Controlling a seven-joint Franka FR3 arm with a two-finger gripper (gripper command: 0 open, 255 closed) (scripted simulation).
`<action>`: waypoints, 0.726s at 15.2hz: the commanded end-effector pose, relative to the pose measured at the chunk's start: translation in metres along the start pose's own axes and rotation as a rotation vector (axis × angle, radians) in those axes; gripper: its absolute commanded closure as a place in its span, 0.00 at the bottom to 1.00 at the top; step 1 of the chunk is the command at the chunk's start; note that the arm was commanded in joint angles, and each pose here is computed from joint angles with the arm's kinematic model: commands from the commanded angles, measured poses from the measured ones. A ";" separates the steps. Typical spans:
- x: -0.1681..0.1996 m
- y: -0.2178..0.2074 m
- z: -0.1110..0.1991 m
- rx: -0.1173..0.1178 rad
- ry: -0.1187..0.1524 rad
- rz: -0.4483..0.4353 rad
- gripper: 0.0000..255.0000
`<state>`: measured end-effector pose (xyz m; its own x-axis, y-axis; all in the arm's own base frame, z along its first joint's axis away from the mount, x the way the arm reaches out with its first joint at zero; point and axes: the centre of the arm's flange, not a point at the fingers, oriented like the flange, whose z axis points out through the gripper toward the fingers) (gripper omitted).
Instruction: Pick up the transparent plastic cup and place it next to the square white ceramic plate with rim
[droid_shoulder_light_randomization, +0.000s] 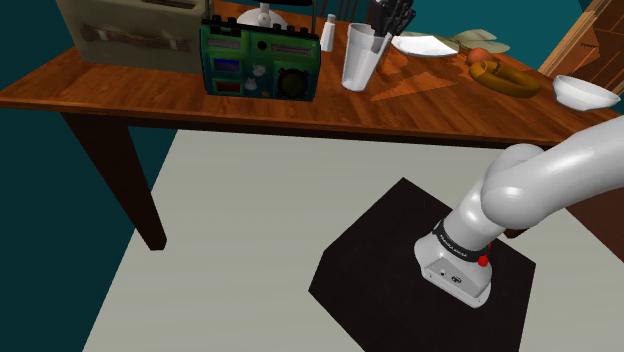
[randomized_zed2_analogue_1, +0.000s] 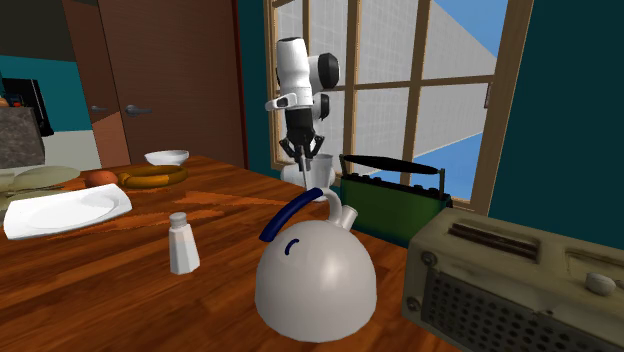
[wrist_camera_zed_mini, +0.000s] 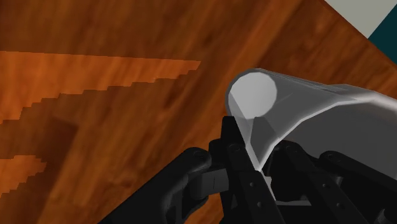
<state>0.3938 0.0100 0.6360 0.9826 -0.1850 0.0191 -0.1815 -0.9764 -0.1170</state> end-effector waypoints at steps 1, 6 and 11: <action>-0.001 -0.001 -0.011 0.000 0.000 0.000 1.00; 0.000 -0.004 -0.037 0.000 0.000 0.000 1.00; 0.000 -0.007 -0.063 0.000 0.000 0.000 1.00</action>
<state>0.3940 0.0093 0.6945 0.9826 -0.1850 0.0191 -0.1815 -0.9764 -0.1171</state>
